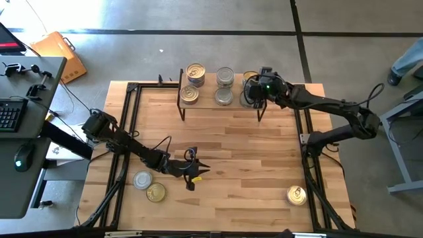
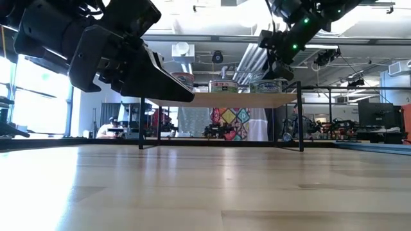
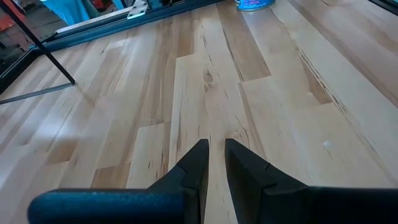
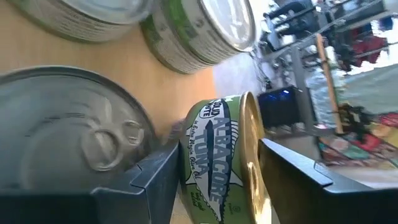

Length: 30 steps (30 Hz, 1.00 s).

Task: Stack canned seafood by type on shelf
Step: Stack the green tuna can on top of the other green tuna can on the shelf, then stack the blue pink tuna can on top of the other blue pink tuna can on the shelf

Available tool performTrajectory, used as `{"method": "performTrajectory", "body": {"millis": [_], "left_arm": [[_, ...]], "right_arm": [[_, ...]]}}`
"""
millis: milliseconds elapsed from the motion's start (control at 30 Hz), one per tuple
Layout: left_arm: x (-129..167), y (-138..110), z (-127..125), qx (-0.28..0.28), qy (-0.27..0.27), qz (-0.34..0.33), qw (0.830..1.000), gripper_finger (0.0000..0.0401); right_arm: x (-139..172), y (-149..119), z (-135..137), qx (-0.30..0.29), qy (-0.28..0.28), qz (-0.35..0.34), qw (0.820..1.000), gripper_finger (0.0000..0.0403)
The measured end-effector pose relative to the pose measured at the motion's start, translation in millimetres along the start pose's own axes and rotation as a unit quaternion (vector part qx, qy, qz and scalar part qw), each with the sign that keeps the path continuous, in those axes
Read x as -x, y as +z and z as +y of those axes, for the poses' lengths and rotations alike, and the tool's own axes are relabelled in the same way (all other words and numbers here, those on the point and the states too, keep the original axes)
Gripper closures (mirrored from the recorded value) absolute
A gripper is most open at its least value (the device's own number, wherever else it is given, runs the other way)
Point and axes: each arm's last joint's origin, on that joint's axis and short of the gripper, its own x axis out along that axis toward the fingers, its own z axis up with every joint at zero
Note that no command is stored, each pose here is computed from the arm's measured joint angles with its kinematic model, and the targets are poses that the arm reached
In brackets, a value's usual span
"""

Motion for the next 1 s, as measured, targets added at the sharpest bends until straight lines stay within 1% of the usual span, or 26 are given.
{"method": "performTrajectory", "body": {"millis": [100, 167, 433, 600, 833, 900, 1000], "left_arm": [[0, 0, 0, 0.003, 0.000, 0.000, 1.000, 0.0358], [0, 0, 0, 0.003, 0.000, 0.000, 1.000, 0.0358], [0, 0, 0, 0.004, 0.000, 0.000, 1.000, 0.0358], [0, 0, 0, 0.005, 0.000, 0.000, 1.000, 0.0358], [0, 0, 0, 0.005, 0.000, 0.000, 1.000, 0.0358], [0, 0, 0, 0.005, 0.000, 0.000, 1.000, 0.0358], [0, 0, 0, 0.005, 0.000, 0.000, 1.000, 0.0358]], "right_arm": [[0, 1, 1, -0.015, 0.017, -0.015, 1.000, 0.0196], [0, 1, 1, -0.017, 0.018, -0.016, 1.000, 0.0195], [-2, -4, -3, -0.023, 0.005, 0.000, 1.000, 0.0195], [-3, -6, -7, -0.040, -0.019, 0.016, 0.999, 0.0195], [-3, -6, -7, -0.044, -0.021, 0.019, 0.999, 0.0195], [-1, -4, -5, -0.057, -0.020, 0.014, 0.998, 0.0195], [10, 4, -2, -0.088, -0.042, 0.016, 0.995, 0.0195]]}}
